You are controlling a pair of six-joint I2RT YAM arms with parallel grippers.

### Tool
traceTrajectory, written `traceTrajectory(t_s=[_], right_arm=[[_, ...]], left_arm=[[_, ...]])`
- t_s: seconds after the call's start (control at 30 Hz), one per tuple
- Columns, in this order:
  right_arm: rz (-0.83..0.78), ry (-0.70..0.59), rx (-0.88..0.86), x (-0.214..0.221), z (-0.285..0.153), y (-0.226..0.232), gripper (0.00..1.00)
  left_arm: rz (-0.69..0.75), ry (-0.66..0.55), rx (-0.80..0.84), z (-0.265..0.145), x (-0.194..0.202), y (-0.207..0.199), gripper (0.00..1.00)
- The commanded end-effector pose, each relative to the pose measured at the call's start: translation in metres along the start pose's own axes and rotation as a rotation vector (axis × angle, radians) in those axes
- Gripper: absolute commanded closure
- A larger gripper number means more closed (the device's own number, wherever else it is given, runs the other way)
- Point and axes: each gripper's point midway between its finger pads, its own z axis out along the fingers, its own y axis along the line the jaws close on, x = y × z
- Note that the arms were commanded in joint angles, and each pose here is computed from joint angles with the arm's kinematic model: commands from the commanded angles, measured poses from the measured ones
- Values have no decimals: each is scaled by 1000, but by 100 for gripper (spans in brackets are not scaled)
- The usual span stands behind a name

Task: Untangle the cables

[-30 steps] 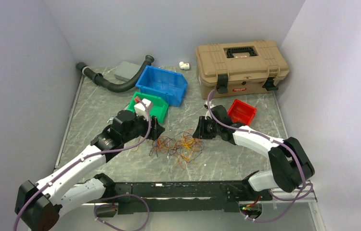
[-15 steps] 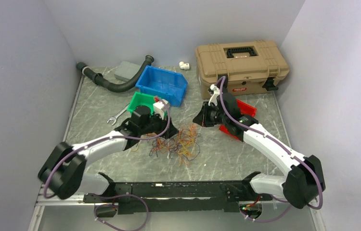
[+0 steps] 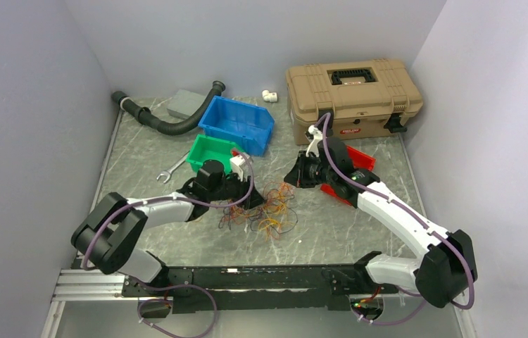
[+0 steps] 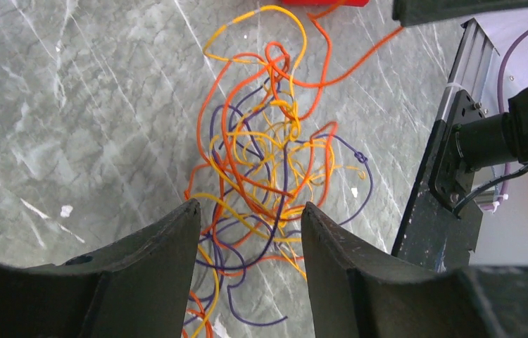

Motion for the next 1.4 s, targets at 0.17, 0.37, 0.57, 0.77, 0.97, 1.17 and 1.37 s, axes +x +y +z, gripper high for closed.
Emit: traceTrajectory(t_s=[0.17,0.37,0.57,0.77,0.97,1.17,1.37], right_arm=[[-13,-21,0,-9,3,3,100],[-20,-16,-7,-11,3,5,100],[-26,-17,-1,-14,2,6,100],[-17,-28,19,-15,0,3,100],[43,-160,314,-47,-36,-44,100],[201,-376,578,-80,-105,-108,100],[288,-562,726,-91,-157,-136,100]], left_arm=[[166,-59,-62,-27,-22,-6,42],[333,93,-169,-21,2,6,43],[464,174,-205,-3,6,6,45],[453,200,-279,11,-3,20,92],[388,174,-415,-12,0,37,100],[119,65,-615,-76,4,73,100],[-70,-37,-896,-148,9,104,100]])
